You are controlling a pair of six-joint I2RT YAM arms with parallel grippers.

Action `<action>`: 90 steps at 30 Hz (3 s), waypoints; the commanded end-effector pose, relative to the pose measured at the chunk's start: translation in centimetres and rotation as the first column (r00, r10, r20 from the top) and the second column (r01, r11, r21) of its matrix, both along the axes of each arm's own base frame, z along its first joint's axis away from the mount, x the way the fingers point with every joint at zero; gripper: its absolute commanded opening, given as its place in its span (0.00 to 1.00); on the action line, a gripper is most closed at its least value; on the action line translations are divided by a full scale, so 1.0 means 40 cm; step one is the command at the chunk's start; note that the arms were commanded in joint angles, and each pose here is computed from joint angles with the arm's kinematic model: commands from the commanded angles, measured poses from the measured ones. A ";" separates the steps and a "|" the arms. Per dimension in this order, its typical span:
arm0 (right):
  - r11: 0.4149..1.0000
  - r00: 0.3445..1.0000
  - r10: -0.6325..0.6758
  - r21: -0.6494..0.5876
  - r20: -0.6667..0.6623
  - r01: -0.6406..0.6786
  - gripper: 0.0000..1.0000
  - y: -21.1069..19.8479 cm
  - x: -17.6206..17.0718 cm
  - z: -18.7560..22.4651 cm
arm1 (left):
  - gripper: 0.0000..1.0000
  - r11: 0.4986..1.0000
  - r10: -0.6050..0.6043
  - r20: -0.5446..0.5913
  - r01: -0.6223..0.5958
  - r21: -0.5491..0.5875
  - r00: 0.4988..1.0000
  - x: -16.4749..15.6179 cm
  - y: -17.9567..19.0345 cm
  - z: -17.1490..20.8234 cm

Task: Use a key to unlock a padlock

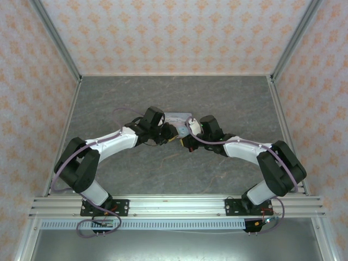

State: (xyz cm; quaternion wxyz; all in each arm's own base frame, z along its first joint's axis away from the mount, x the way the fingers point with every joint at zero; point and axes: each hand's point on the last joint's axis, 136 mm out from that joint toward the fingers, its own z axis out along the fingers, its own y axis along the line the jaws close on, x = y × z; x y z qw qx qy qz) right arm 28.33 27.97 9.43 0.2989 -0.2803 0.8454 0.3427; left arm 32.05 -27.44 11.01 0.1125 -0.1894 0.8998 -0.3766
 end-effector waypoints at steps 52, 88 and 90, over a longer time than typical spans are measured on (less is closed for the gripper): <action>0.980 0.983 0.092 0.162 0.162 -0.118 0.00 0.085 0.088 0.122 | 0.21 0.988 -0.140 0.012 0.140 -0.070 0.990 -0.018 -0.077 0.030; 0.916 0.910 -0.156 0.288 -0.385 0.279 0.00 0.056 0.006 -0.042 | 0.59 0.960 0.216 0.121 -0.189 -0.207 0.969 -0.019 0.088 0.038; 0.906 0.896 -0.164 0.295 -0.412 0.302 0.00 0.058 0.008 -0.040 | 0.58 0.947 0.247 0.135 -0.209 -0.245 0.960 -0.018 0.089 0.038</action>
